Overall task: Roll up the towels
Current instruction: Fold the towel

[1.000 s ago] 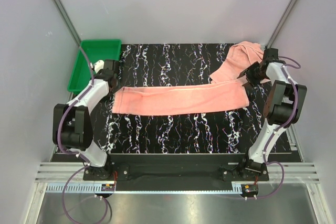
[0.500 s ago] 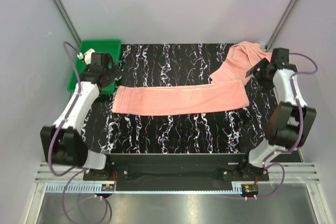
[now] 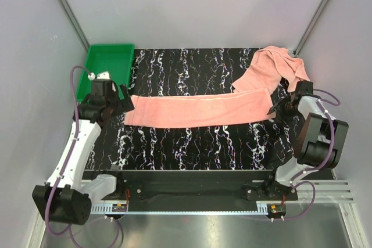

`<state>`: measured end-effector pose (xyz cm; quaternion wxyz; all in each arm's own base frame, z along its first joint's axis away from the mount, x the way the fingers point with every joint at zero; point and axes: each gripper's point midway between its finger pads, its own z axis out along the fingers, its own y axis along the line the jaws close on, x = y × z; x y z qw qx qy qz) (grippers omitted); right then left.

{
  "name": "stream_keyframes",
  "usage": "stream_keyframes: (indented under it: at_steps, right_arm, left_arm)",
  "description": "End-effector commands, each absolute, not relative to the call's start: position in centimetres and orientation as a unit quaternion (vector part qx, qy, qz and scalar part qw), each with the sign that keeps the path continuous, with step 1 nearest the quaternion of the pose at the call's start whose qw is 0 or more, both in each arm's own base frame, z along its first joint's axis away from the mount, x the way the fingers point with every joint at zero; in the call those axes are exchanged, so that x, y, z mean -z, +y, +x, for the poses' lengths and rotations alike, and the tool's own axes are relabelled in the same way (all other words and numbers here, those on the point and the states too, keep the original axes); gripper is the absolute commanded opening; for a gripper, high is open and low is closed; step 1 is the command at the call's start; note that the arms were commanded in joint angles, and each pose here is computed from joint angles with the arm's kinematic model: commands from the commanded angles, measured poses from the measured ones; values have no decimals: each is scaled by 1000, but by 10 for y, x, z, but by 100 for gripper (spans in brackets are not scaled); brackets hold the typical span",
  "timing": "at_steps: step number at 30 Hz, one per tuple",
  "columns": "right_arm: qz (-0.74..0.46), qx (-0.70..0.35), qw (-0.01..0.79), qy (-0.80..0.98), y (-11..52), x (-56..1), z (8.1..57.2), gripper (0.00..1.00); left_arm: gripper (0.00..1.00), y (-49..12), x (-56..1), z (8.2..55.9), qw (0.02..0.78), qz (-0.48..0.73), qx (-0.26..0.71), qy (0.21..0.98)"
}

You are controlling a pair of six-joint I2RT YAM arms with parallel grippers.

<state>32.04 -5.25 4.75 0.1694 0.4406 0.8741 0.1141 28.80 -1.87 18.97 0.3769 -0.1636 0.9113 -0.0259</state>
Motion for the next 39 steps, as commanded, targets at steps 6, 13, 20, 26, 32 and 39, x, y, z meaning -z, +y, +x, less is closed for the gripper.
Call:
stream_keyframes:
  at_steps: [6,13,20,26,32,39]
  right_arm:
    - [440,-103,194,871,-65,-38,339,54]
    - [451,-88,173,871,-71,-16,336,58]
    - [456,-84,164,871,-82,3,341,59]
    - [454,-103,174,868,-83,4,351,44]
    - [449,-109,178,869,-83,2,356,17]
    - [446,-92,194,869,-88,-19,352,0]
  left_arm:
    - [99,-18,-183,278,390,-137,24,910]
    - [99,-21,-182,279,388,-131,33,912]
    - [99,-22,-179,280,382,-130,34,914]
    - [99,-21,-179,280,382,-130,30,915]
    - [99,-19,-178,280,382,-132,25,914]
    - [99,-20,-179,280,383,-131,25,914]
